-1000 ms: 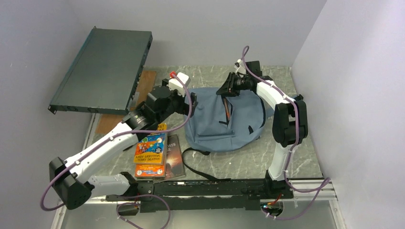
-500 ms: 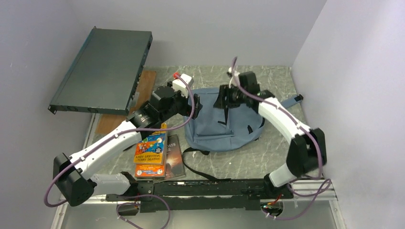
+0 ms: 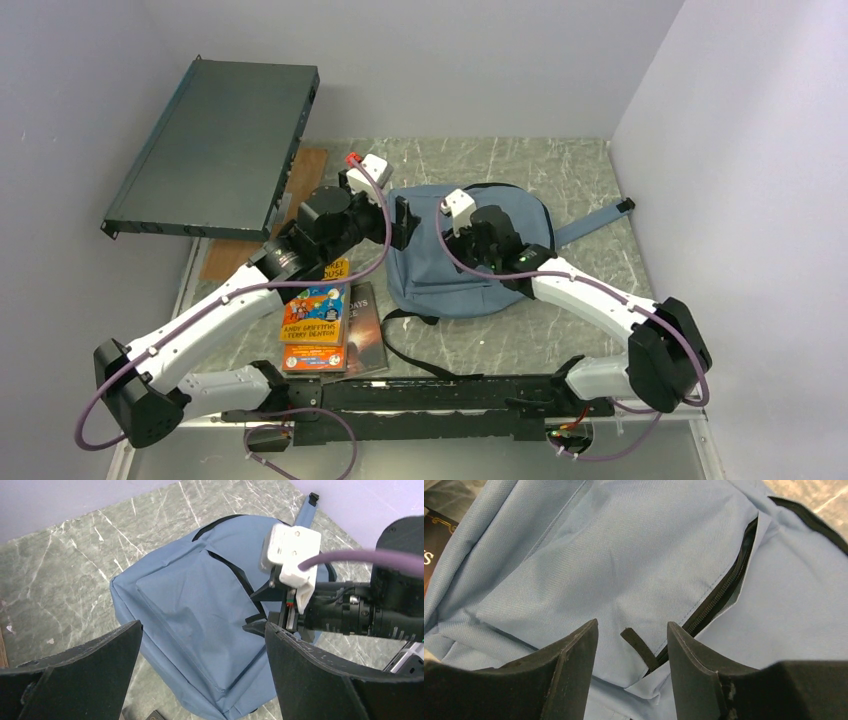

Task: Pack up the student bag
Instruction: Zip the student bag at the center of the board.

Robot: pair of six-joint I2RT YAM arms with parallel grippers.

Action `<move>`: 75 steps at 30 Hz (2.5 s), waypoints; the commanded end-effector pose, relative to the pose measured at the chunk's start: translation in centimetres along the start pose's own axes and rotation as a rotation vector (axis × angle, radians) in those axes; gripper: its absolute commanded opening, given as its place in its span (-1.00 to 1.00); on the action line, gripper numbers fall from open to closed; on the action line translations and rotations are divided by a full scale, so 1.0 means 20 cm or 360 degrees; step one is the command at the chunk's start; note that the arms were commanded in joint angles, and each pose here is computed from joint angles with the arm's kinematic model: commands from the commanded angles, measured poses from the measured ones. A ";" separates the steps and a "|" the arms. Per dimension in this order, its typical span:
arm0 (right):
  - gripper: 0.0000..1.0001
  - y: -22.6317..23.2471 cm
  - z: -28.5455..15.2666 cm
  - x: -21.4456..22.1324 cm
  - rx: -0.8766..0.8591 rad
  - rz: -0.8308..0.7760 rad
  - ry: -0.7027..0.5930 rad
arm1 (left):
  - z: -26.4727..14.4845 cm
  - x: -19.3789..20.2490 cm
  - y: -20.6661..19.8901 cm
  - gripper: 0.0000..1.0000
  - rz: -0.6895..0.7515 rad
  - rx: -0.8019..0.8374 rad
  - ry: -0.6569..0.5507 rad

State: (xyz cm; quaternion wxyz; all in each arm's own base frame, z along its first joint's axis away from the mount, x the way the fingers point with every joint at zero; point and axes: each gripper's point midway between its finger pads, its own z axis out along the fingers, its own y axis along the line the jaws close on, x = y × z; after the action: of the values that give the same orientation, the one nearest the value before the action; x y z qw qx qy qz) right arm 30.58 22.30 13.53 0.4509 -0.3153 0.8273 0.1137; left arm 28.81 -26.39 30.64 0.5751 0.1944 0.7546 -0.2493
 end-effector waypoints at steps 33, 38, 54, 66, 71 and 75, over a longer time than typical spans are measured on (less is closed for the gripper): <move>-1.00 -0.14 0.00 -0.08 0.0631 0.0007 -0.0231 | -0.04 -0.10 0.01 0.98 -0.0008 -0.0021 -0.0121; -1.00 -0.17 -0.06 -0.16 0.0542 0.0295 -0.0293 | -0.01 -0.02 -0.07 0.97 -0.0024 0.0090 -0.0162; -1.00 -0.20 -0.09 -0.25 0.0124 0.0757 -0.0161 | 0.24 0.46 -0.45 0.99 0.0257 0.0494 -0.0076; -1.00 -0.16 -0.15 -0.32 0.0028 0.0822 -0.0184 | 0.48 0.64 -0.41 0.81 0.0716 0.0299 -0.0115; -1.00 -0.15 -0.16 -0.34 0.0008 0.0849 -0.0187 | 0.55 0.70 -0.39 0.54 0.0719 0.0226 -0.0089; -1.00 -0.14 -0.16 -0.35 -0.0010 0.0878 -0.0186 | 0.58 0.71 -0.38 0.61 0.0715 0.0192 -0.0117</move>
State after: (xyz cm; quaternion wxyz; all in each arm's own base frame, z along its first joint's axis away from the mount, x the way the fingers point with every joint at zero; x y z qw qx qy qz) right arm 31.98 20.30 16.69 0.4065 -0.0830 0.8855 0.2094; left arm 28.09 -38.20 12.20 0.5788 0.4156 0.6816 -0.1661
